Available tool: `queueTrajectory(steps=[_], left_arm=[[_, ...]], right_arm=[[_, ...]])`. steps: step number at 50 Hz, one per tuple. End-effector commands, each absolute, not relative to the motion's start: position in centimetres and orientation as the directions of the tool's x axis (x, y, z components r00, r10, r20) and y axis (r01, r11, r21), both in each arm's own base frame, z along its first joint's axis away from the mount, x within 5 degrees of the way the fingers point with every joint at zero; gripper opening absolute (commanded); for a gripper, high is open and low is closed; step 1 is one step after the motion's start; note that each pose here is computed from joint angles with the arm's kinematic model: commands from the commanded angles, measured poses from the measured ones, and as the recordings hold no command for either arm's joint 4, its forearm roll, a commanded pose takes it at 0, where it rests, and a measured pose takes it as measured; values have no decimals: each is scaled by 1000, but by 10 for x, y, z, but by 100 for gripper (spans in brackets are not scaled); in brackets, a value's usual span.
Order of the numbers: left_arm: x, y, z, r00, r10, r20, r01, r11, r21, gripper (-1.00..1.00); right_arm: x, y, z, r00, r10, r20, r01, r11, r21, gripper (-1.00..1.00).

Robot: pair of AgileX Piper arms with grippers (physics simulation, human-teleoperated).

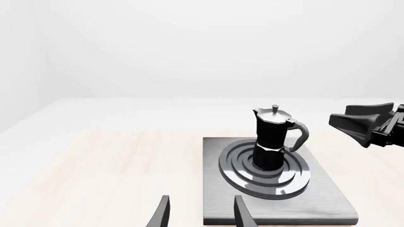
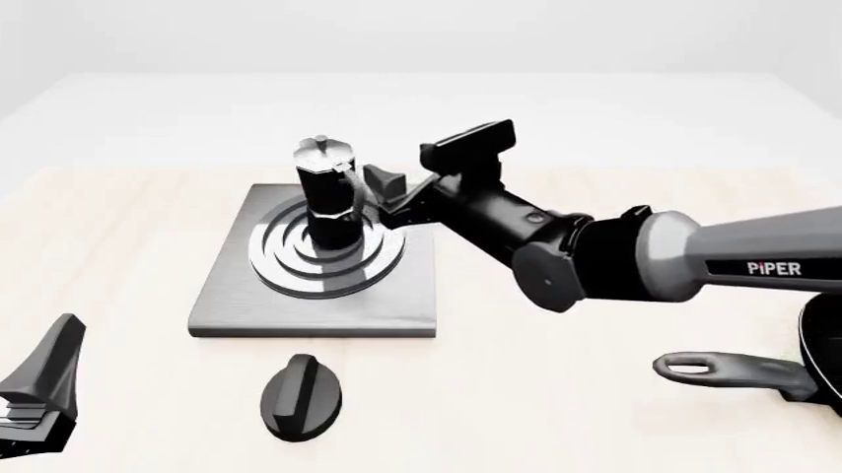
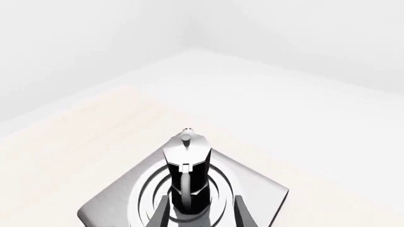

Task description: Put the moka pot on the stove.

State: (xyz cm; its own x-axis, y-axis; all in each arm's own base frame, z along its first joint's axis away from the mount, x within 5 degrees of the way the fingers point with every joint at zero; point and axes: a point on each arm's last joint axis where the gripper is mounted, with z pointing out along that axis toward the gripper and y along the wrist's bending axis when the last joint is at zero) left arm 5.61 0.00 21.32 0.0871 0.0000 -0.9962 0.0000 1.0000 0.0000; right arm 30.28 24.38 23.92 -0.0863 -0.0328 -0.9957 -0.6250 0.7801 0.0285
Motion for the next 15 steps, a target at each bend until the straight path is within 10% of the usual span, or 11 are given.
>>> queueTrajectory(steps=[1, 15], left_arm=[[56, 0, 213, 87, 0, -996, 0, 1000, 0, 100], [56, 0, 213, 87, 0, -996, 0, 1000, 0, 100]], right_arm=[[298, 231, 245, -77, -31, -997, -612, 791, 22, 100], [297, 214, 247, -75, -27, -997, -582, 813, 22, 100]])
